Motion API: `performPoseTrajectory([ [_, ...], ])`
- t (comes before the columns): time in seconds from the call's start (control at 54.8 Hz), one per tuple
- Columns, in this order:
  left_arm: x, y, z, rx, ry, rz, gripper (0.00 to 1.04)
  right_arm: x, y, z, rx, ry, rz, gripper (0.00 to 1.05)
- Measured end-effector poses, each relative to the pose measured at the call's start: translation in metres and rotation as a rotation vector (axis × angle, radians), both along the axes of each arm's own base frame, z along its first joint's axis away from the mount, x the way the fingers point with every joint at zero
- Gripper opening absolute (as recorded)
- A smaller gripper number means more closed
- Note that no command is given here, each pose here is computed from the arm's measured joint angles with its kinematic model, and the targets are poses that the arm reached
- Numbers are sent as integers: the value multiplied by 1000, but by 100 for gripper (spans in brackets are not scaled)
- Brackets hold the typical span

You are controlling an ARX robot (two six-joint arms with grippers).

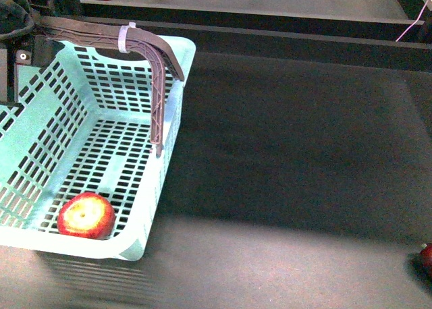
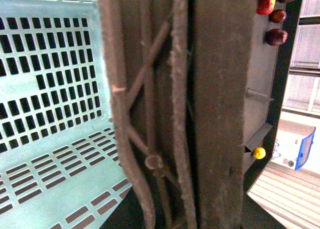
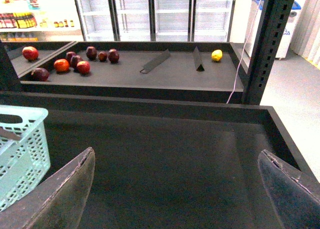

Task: Pick apple with right arm and hold basket with left

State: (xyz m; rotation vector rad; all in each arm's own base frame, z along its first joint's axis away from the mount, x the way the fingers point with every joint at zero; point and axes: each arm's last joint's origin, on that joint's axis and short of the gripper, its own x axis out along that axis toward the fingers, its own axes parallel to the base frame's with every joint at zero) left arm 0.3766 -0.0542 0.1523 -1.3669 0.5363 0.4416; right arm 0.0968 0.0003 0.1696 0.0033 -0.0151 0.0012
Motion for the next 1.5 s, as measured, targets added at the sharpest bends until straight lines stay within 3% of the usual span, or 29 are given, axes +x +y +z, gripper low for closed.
performPoseTrajectory([
  [0.128, -1, -3, 0, 1, 6, -13, 37, 0, 0, 0, 0, 0, 0, 96],
  [0.402, -33, -3, 43, 5, -41, 0, 100, 0, 0, 0, 0, 0, 0, 96],
  [0.566, -85, 5, 68, 40, -46, 53, 98, 0, 0, 0, 0, 0, 0, 96],
  [0.694, -89, 4, 75, 35, -70, 49, 98, 0, 0, 0, 0, 0, 0, 96],
  [0.767, -89, 5, 67, 147, -190, -53, 90, 0, 0, 0, 0, 0, 0, 96],
  [0.822, -97, 9, 56, 324, -350, -152, 81, 0, 0, 0, 0, 0, 0, 96],
  [0.931, -123, 19, 49, 815, -547, -299, 61, 0, 0, 0, 0, 0, 0, 96],
  [0.986, -136, 25, 53, 1079, -581, -350, 48, 0, 0, 0, 0, 0, 0, 96],
  [1.041, -147, 30, 50, 1202, -572, -380, 38, 0, 0, 0, 0, 0, 0, 96],
  [1.241, -174, 38, 35, 1325, -540, -442, 4, 0, 0, 0, 0, 0, 0, 96],
  [1.497, -211, 53, 24, 1349, -534, -446, 3, 0, 0, 0, 0, 0, 0, 96],
])
